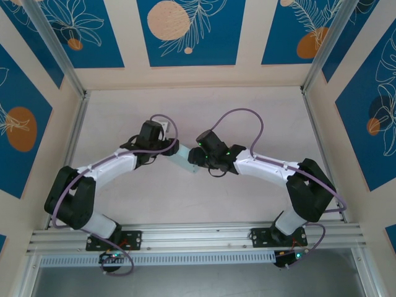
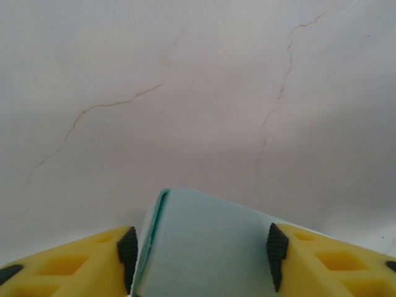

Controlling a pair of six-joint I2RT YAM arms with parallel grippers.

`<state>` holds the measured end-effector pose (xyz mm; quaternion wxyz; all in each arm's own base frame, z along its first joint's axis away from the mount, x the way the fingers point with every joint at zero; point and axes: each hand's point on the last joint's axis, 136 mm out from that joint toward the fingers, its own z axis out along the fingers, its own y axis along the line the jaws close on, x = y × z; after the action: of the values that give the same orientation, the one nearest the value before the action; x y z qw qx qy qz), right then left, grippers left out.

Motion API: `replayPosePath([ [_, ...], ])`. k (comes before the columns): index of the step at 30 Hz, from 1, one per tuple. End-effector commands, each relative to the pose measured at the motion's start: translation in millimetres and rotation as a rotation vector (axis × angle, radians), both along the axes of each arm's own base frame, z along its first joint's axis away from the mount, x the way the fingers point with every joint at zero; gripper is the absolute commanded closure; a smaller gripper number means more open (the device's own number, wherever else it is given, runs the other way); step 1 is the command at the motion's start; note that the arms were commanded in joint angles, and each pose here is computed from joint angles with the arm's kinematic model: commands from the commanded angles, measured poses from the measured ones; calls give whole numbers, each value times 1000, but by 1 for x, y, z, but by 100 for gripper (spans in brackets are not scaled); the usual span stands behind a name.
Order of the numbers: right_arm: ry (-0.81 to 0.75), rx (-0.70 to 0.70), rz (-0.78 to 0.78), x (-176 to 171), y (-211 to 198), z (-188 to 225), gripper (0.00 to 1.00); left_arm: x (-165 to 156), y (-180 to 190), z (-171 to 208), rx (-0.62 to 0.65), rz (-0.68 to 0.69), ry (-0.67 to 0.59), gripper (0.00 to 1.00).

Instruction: Fold the paper box

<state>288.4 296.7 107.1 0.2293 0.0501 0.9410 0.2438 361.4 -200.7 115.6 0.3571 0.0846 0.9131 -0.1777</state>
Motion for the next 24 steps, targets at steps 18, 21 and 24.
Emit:
replayPosePath([
  [18,23,-124,131,-26,-13,-48,60,-77,25,-81,-110,71,202,69],
  [21,-24,-145,173,-31,-8,-41,60,-83,26,-76,-151,69,169,68],
  [24,-64,-160,195,-36,-5,-33,60,-89,30,-69,-188,76,129,68],
])
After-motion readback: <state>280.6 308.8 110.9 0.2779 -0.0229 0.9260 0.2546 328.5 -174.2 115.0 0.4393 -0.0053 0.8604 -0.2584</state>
